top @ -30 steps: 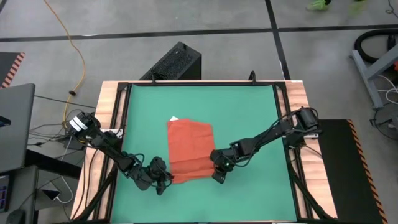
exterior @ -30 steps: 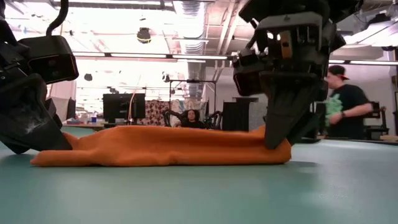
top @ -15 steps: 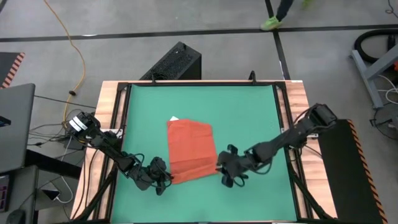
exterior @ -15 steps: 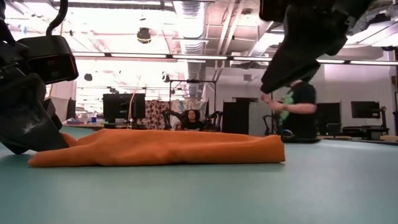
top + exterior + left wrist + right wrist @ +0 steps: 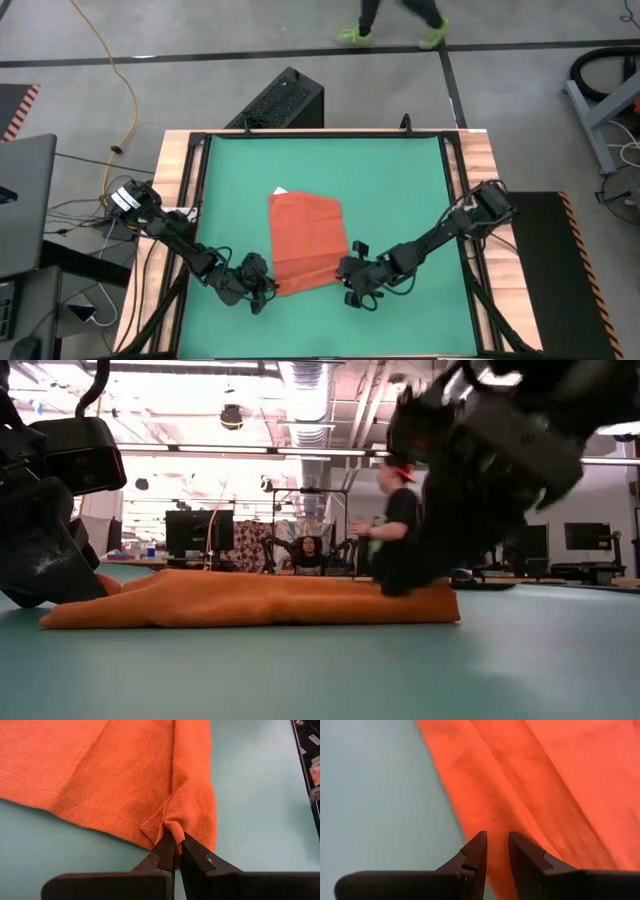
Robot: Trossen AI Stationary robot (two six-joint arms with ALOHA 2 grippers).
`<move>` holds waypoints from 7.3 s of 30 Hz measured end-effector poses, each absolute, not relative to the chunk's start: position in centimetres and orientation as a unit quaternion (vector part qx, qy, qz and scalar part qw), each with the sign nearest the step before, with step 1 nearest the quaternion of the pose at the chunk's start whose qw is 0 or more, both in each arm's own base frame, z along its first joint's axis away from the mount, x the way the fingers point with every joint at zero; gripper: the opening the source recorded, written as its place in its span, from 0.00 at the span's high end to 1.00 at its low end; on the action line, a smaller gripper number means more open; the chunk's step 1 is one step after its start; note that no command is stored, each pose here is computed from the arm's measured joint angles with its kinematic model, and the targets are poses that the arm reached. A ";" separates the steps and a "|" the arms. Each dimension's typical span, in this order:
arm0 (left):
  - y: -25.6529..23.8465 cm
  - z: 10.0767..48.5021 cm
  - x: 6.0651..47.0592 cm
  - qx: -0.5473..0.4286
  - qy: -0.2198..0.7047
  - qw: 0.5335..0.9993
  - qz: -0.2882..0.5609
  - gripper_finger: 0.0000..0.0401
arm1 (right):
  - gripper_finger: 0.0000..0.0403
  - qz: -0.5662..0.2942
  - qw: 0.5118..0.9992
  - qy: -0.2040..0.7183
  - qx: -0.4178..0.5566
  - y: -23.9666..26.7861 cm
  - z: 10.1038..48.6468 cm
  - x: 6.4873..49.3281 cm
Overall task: Roll towel into tight, uniform cylinder
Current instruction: Roll the orange towel
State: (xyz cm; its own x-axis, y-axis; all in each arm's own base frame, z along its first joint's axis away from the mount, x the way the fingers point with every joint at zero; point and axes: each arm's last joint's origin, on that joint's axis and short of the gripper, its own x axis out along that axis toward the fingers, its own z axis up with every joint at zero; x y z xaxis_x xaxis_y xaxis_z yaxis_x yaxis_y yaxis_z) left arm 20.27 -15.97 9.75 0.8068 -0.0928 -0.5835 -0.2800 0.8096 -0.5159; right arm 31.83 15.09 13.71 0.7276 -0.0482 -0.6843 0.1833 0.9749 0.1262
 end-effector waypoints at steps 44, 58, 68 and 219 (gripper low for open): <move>-21.2 14.4 20.0 0.066 0.192 0.979 0.024 0.99 | 0.75 -0.087 0.908 0.390 0.129 16.4 11.6 31.1; -21.2 11.5 21.7 0.088 0.244 0.961 0.095 1.00 | 0.75 -0.087 0.908 0.390 0.128 16.4 11.6 31.1; -20.1 10.9 21.9 0.069 0.267 0.956 0.101 1.00 | 0.75 -0.092 0.909 0.385 0.128 16.4 11.6 31.1; -18.6 14.2 23.2 0.046 0.373 0.926 0.040 1.00 | 0.96 -0.027 0.904 0.354 0.239 16.9 13.4 29.9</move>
State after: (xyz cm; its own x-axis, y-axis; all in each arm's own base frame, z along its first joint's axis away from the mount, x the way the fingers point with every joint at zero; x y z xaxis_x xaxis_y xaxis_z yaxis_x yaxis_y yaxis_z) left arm 23.23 -18.64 14.23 0.7185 0.1085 -0.6870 -0.0393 0.9925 0.1156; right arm 29.88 16.94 13.44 0.7479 0.1203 -0.6528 0.2177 0.8846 0.4124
